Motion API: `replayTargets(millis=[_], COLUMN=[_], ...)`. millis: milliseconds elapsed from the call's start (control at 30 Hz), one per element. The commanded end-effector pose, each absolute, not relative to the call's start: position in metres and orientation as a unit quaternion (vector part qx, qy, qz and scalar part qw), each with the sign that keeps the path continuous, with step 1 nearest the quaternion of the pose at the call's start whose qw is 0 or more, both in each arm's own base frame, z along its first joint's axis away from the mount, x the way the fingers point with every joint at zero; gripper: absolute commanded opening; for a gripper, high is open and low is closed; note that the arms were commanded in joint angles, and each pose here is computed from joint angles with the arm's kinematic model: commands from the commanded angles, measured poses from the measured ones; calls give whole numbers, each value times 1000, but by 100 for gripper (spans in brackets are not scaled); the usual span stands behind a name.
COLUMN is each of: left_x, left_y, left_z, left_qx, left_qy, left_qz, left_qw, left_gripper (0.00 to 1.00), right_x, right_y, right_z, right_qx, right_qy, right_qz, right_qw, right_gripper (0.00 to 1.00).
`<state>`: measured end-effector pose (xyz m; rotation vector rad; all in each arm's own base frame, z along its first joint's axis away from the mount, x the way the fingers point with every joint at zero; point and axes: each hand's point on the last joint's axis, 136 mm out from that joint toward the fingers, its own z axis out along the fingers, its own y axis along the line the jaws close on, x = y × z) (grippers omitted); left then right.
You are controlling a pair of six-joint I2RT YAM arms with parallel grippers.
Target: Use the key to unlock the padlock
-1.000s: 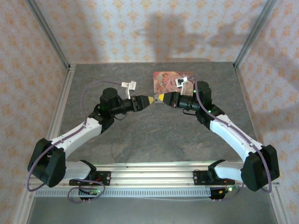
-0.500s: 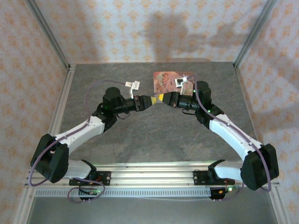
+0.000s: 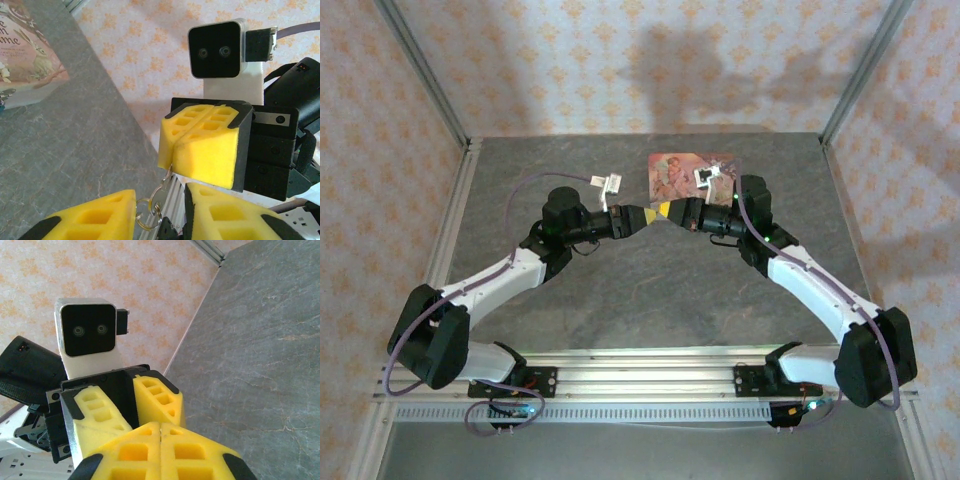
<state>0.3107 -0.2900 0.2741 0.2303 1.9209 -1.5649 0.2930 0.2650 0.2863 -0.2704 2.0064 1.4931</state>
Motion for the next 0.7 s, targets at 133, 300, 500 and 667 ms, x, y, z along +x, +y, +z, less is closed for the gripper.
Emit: replayTargets(millis=[133,300,500,667], left_x=[307,305,304,303], left_y=[-294,-294,-294,-295], left_z=[297,295,291,291], left_qx=[112,113,113,115], left_qy=[707,709,712,712], left_qz=[-612,-611,-609,-611], left_qw=[337,333,329,327], left_gripper=[24,26,22,19], right_x=[290,291,292,292], right_y=[264,263,262,262], right_z=[293,294,295,294], right_qx=[-110,-108,-105,-104], right_qy=[746,745,744,745], right_qz=[574,574,574,573], right_qw=[319,322,325,326], right_gripper=[0,0,0,0])
